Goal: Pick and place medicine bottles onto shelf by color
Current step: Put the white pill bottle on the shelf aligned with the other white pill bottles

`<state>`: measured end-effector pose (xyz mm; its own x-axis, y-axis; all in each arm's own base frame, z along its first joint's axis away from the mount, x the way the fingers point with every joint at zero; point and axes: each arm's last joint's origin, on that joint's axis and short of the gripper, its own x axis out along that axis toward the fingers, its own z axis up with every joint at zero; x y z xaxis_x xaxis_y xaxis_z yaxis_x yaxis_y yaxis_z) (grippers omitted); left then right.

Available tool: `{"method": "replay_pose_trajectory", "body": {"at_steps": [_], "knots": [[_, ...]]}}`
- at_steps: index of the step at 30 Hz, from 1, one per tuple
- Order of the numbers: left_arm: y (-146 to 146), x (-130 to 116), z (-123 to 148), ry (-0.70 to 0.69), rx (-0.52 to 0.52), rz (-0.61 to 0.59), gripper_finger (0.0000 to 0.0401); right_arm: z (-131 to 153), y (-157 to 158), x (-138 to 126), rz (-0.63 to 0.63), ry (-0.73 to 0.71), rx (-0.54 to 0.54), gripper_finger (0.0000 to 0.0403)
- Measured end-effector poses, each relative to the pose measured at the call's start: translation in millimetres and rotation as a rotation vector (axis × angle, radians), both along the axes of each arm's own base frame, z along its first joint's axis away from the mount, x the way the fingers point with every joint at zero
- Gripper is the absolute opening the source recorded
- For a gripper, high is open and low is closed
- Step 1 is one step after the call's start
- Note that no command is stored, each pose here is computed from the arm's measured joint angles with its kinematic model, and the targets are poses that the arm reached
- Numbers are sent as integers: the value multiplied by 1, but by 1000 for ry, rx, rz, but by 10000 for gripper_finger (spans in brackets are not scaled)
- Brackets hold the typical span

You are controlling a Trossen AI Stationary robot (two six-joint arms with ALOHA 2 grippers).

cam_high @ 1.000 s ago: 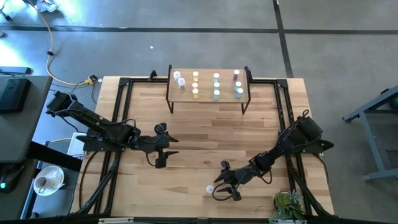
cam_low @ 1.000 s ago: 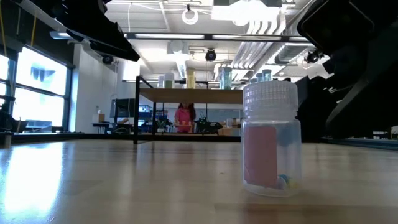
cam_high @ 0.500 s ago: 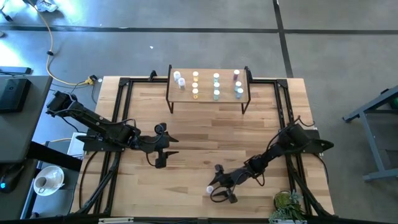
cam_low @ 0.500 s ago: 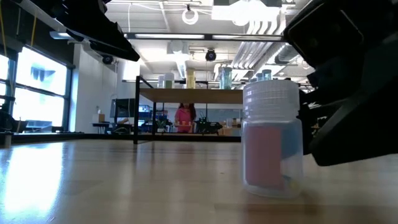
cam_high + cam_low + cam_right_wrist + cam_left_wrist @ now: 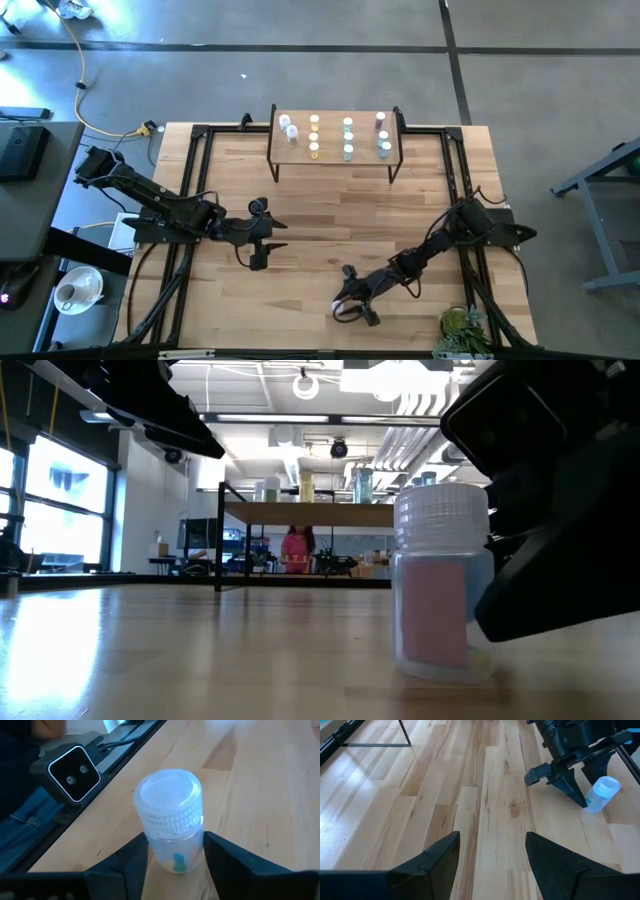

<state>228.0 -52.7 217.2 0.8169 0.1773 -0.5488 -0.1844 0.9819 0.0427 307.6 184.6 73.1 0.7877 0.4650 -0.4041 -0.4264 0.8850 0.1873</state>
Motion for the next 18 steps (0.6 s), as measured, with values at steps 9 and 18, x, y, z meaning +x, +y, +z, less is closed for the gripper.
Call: {"method": "replay_pose_trajectory", "body": {"at_steps": [9,18], "knots": [[0,0,0,0,0,0,216,1,-2,2,9,-4,11,135],[-1,2,3,-39,-11,0,216,32,-23,14,-54,-59,100,132]]}}
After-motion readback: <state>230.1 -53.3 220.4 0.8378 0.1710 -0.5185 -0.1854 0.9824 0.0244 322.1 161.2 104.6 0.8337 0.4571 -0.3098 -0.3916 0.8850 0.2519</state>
